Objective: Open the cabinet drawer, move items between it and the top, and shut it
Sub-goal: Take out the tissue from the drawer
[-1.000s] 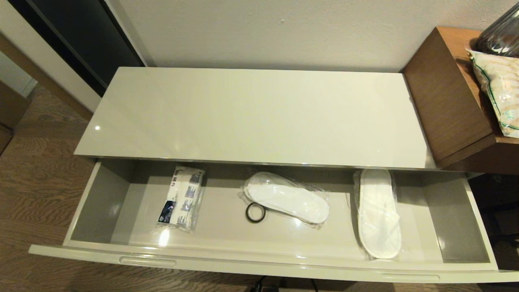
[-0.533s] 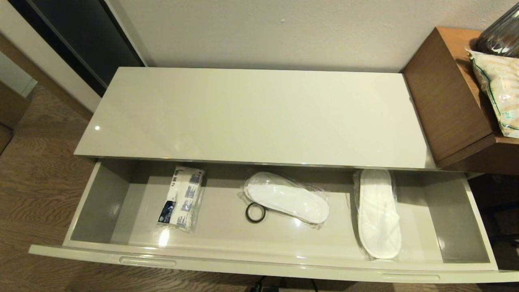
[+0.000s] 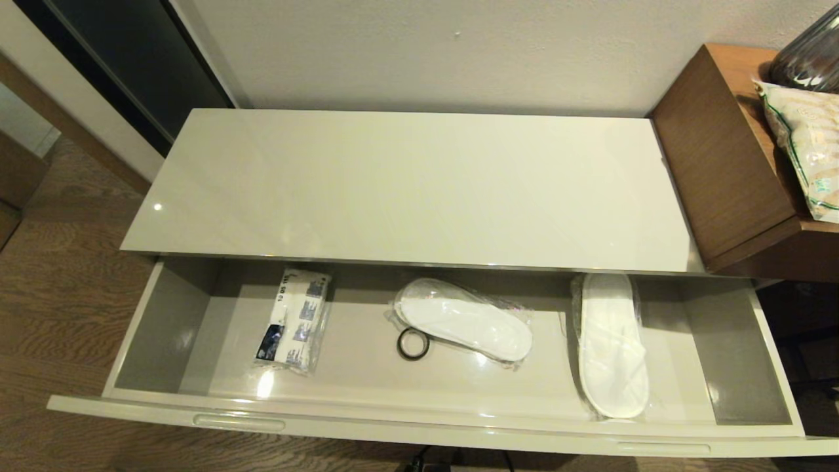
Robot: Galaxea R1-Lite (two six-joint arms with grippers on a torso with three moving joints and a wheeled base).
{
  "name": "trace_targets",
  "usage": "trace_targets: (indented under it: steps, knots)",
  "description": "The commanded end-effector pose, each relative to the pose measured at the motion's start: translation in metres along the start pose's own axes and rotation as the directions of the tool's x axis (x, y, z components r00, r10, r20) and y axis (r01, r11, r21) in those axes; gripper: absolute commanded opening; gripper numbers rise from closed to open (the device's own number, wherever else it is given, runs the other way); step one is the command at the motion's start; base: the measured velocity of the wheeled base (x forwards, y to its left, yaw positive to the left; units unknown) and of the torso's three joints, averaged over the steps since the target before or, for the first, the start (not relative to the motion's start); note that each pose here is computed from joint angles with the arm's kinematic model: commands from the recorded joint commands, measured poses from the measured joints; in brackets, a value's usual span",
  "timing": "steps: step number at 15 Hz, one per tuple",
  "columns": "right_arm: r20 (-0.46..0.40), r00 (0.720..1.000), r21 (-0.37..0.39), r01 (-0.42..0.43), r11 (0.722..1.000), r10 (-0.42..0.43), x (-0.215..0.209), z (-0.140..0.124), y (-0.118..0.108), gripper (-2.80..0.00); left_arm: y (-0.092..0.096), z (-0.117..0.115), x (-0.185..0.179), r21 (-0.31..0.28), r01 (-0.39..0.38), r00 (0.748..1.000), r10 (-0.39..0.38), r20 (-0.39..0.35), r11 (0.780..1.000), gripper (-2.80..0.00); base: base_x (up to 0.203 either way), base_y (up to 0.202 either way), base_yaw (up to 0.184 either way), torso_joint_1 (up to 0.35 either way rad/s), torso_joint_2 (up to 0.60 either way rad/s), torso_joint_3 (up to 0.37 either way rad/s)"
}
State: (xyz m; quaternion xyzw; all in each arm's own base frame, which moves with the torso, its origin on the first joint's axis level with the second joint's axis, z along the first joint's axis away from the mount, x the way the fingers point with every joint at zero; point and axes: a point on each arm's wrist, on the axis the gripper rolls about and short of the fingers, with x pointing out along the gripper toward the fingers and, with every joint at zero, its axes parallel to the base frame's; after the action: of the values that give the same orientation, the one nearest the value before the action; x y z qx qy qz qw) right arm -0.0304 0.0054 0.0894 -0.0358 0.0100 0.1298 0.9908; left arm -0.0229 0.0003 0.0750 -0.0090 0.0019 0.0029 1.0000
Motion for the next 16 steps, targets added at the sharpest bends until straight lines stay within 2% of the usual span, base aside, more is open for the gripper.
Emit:
trace_targets:
  steps: [1,3,4,6,8,9,10,12,13,14,15,16]
  knots:
    - [0.213,0.977,0.047,-0.039,0.998,0.028,0.004,0.007,-0.001,-2.8,0.0,0.0,0.0,0.001,0.0,1.0,0.0,-0.001,1.0,-2.8,0.0,0.0,0.0,0.0,0.0,0.0]
    - [0.198,0.98,0.181,-0.055,0.982,0.018,0.005,0.004,-0.001,-2.8,0.0,0.0,0.0,0.0,0.0,1.0,0.0,-0.001,1.0,-2.8,0.0,0.0,0.0,0.0,0.0,0.0]
    - [0.192,0.981,0.204,-0.008,0.979,-0.032,0.005,0.004,-0.002,-2.8,0.0,0.0,0.0,0.0,0.0,1.0,0.0,-0.001,1.0,-2.8,0.0,0.0,0.0,0.0,0.0,0.0]
    - [0.183,0.978,0.147,0.069,0.987,-0.095,0.005,0.003,-0.003,-2.8,0.0,0.0,0.0,0.0,0.0,1.0,0.0,-0.001,1.0,-2.8,0.0,0.0,0.0,0.0,0.0,0.0]
    - [0.139,0.969,0.141,0.184,0.973,-0.204,0.005,-0.001,-0.006,-2.8,0.0,0.0,0.0,0.0,0.0,1.0,0.0,-0.001,1.0,-2.8,0.0,0.0,0.0,0.0,0.0,0.0]
    - [0.091,0.966,0.142,0.226,0.964,-0.241,0.005,-0.006,-0.006,-2.8,0.0,0.0,0.0,0.0,0.0,1.0,0.0,-0.001,1.0,-2.8,0.0,0.0,0.0,0.0,0.0,0.0]
    - [0.06,0.967,0.145,0.235,0.961,-0.246,0.005,-0.007,-0.006,-2.8,0.0,0.0,0.0,0.0,0.0,1.0,0.0,-0.001,1.0,-2.8,0.0,0.0,0.0,0.0,0.0,0.0]
    - [0.058,0.965,0.141,0.246,0.959,-0.256,0.005,-0.008,-0.007,-2.8,0.0,0.0,0.0,0.0,0.0,1.0,0.0,-0.001,1.0,-2.8,0.0,0.0,0.0,0.0,0.0,0.0]
    - [0.066,0.961,0.114,0.261,0.959,-0.269,0.006,-0.008,-0.007,-2.8,0.0,0.0,0.0,0.0,0.0,1.0,0.0,-0.001,1.0,-2.8,0.0,0.0,0.0,0.0,0.0,0.0]
    - [0.078,0.96,0.042,0.267,0.963,-0.269,0.006,-0.007,-0.007,-2.8,0.0,0.0,0.0,0.0,0.0,1.0,0.0,-0.001,1.0,-2.8,0.0,0.0,0.0,0.0,0.0,0.0]
    - [0.081,0.962,0.008,0.262,0.965,-0.262,0.006,-0.007,-0.007,-2.8,0.0,0.0,0.0,0.0,0.0,1.0,0.0,-0.001,1.0,-2.8,0.0,0.0,0.0,0.0,0.0,0.0]
    - [0.053,0.965,0.019,0.255,0.967,-0.256,0.006,-0.01,-0.007,-2.8,0.0,0.0,0.0,0.0,0.0,1.0,0.0,-0.001,1.0,-2.8,0.0,0.0,0.0,0.0,0.0,0.0]
